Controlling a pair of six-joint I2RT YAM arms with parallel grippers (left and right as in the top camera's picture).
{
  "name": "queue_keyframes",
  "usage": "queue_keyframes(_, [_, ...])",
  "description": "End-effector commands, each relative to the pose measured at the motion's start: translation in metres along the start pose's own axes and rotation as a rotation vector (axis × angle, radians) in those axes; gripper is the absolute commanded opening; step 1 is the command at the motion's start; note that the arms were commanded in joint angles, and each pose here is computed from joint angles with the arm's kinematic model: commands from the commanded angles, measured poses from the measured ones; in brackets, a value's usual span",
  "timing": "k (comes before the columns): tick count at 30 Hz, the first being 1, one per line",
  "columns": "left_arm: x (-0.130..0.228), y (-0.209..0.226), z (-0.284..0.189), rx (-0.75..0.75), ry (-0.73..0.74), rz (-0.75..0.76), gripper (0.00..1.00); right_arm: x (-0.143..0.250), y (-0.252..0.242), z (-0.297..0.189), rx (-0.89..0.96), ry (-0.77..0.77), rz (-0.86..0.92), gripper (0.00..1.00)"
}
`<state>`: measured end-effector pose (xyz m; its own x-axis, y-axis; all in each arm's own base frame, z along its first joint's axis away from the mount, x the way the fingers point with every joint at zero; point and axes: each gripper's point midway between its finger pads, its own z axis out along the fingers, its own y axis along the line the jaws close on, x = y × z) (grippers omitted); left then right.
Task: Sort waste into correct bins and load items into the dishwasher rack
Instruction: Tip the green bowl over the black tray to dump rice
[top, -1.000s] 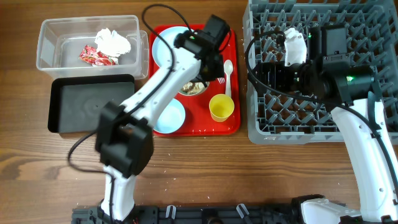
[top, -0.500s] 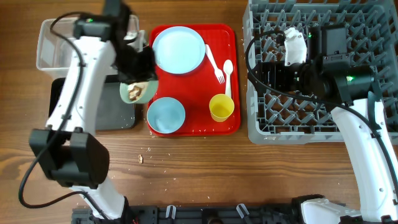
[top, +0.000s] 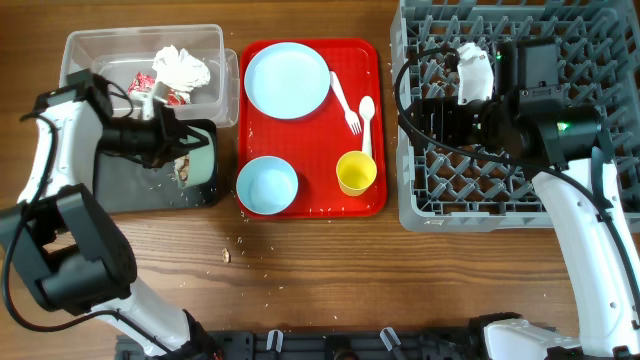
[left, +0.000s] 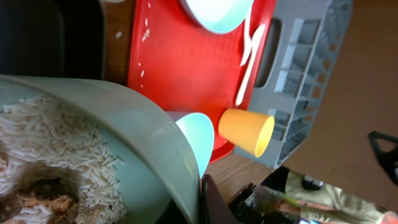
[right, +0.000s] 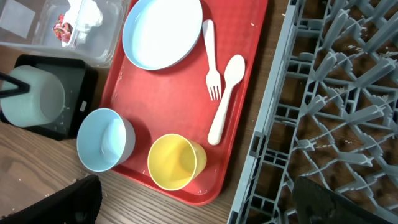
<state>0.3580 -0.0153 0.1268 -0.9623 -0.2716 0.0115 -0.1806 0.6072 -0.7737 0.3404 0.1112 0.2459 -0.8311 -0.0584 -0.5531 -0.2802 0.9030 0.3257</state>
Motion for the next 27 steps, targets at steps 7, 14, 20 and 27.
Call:
queue_keyframes(7, [-0.017,-0.004,-0.035,0.2,-0.127,-0.014,0.04,-0.009,0.006,-0.004,-0.017,-0.024,0.001,1.0])
queue_keyframes(14, [-0.029,0.0,-0.055,0.345,-0.193,-0.078,0.04,-0.009,0.006,-0.004,-0.017,-0.024,0.0,1.0])
queue_keyframes(20, [-0.04,0.012,-0.049,0.492,-0.193,-0.168,0.04,-0.009,0.006,-0.004,-0.017,-0.023,-0.002,1.0])
queue_keyframes(27, [-0.044,0.001,-0.056,0.585,-0.193,-0.233,0.04,-0.009,0.005,-0.004,-0.013,-0.023,-0.001,1.0])
